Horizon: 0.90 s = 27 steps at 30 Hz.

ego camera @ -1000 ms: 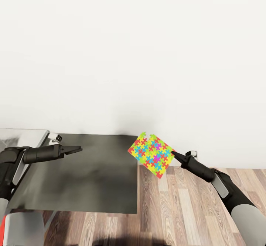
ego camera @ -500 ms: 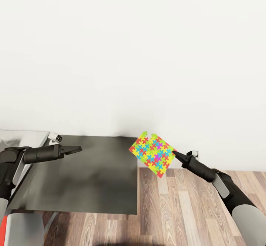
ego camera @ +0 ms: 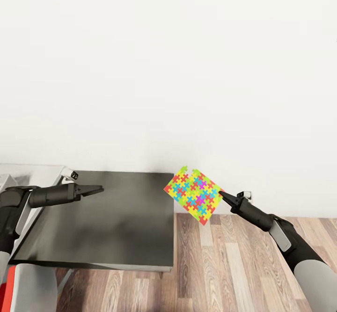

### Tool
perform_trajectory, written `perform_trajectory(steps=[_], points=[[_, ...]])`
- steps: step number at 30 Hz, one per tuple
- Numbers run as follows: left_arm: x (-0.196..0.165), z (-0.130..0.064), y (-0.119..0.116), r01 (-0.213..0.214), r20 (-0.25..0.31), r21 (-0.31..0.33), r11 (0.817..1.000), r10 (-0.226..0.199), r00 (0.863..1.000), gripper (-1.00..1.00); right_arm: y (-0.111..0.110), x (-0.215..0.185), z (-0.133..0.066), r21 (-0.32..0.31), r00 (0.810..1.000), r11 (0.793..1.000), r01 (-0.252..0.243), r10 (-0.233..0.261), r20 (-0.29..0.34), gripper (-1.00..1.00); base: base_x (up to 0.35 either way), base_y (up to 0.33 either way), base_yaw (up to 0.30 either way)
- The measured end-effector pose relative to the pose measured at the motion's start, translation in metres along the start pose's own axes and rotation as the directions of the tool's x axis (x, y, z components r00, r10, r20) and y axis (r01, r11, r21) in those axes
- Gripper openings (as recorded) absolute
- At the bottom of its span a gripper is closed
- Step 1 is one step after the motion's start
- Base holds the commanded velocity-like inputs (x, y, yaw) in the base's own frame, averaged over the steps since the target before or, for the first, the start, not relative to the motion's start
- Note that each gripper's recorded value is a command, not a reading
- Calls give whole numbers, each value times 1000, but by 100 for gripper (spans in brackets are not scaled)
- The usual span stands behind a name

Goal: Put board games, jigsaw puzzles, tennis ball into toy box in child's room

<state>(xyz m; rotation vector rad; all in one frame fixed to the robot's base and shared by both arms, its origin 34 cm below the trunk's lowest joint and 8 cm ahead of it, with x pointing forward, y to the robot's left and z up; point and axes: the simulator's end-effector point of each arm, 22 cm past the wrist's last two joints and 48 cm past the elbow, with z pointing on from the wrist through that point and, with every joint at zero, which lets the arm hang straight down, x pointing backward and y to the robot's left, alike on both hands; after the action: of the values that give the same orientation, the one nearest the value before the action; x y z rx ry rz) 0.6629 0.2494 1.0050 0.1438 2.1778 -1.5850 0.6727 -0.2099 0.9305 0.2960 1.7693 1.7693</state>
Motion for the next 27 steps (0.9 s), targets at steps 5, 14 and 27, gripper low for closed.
perform_trajectory(steps=[5,14,27], points=[[-2,-2,-4,-8,3,-1,1000,8,1000,100,4,-2,1,-4,1000,1000,7,-7,1,-100,-2,0,0],[-5,-2,-11,-21,6,4,1000,21,1000,100,9,-5,0,-6,999,999,44,-44,12,-100,0,0,0],[-8,-5,-22,-42,12,8,999,42,999,100,19,-9,1,-16,998,998,61,-61,16,-100,0,0,0]])
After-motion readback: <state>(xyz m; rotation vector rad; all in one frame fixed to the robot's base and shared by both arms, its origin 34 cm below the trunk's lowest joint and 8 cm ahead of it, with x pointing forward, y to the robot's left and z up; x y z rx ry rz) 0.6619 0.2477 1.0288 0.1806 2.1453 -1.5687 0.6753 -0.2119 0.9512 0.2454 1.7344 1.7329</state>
